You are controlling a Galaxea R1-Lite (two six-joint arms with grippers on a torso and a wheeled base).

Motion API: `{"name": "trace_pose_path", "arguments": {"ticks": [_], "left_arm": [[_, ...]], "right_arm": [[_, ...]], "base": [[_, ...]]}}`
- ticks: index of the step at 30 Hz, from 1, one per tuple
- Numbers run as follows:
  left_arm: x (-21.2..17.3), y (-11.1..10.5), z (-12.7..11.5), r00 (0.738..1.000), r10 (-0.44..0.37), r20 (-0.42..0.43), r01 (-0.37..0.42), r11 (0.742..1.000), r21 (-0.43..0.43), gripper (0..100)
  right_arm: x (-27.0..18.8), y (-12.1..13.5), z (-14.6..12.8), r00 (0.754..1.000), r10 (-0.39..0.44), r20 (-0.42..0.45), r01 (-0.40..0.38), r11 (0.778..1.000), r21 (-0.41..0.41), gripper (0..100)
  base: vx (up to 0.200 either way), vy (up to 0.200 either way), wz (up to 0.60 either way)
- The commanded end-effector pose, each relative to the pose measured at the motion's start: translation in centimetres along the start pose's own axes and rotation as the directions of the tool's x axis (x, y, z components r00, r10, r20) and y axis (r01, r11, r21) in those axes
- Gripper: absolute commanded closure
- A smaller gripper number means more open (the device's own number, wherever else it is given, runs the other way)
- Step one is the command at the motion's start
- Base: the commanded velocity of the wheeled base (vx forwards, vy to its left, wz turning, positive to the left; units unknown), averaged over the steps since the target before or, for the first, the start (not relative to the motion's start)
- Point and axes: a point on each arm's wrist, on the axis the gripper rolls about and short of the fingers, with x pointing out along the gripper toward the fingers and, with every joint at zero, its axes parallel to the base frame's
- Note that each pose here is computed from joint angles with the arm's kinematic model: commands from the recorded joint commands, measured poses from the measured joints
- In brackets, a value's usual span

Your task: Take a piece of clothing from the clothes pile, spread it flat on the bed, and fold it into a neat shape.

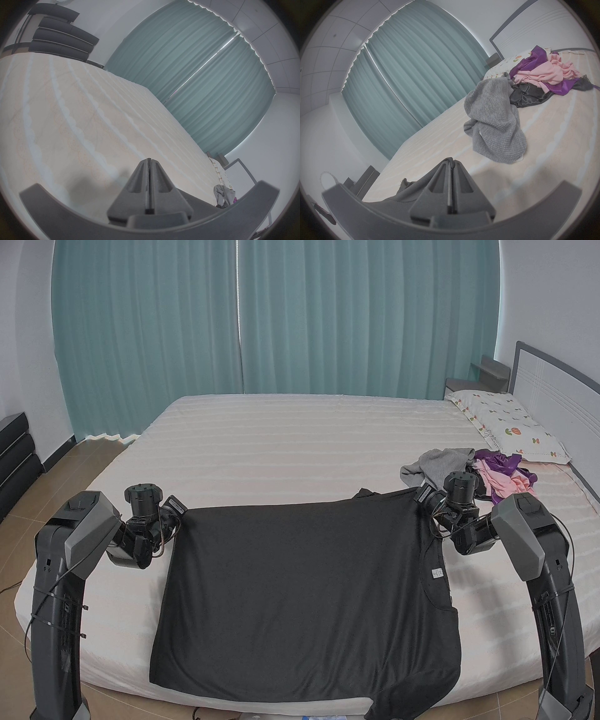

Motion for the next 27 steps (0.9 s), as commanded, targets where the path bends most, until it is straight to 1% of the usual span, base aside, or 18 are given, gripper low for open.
{"name": "trace_pose_path", "arguments": {"ticks": [1,5,17,18,22,23,27], "left_arm": [[0.3,0.5,-0.7,1.000,0.008,-0.010,-0.008,1.000,0.000,100],[0.6,0.8,-1.0,1.000,0.011,-0.017,-0.011,1.000,0.000,100],[1.1,1.3,-1.8,0.999,0.018,-0.032,-0.018,1.000,0.006,100],[1.1,1.3,-1.9,0.999,0.018,-0.034,-0.018,1.000,0.007,100],[1.2,1.4,-2.2,0.999,0.025,-0.044,-0.025,1.000,0.011,100],[1.2,1.4,-2.2,0.999,0.024,-0.046,-0.024,1.000,0.012,0],[1.2,1.4,-2.3,0.999,0.026,-0.047,-0.025,1.000,0.012,0]], "right_arm": [[0.6,-0.5,-1.1,1.000,-0.014,0.006,0.014,1.000,-0.007,100],[0.9,-1.1,-2.3,0.999,-0.028,-0.016,0.028,0.999,-0.024,100],[1.0,-1.7,-3.8,0.998,-0.045,-0.052,0.043,0.998,-0.037,100],[1.0,-1.8,-4.1,0.997,-0.047,-0.057,0.045,0.998,-0.038,0],[1.1,-2.0,-4.8,0.996,-0.054,-0.071,0.051,0.998,-0.044,0],[1.1,-2.0,-5.0,0.996,-0.053,-0.076,0.050,0.998,-0.045,0],[0.9,-2.0,-4.7,0.995,-0.058,-0.076,0.055,0.998,-0.041,0]], "base": [[0.000,0.000,0.00],[0.000,0.000,0.00],[0.000,0.000,0.00],[0.000,0.000,0.00],[0.000,0.000,0.00],[0.000,0.000,0.00],[0.000,0.000,0.00]]}}
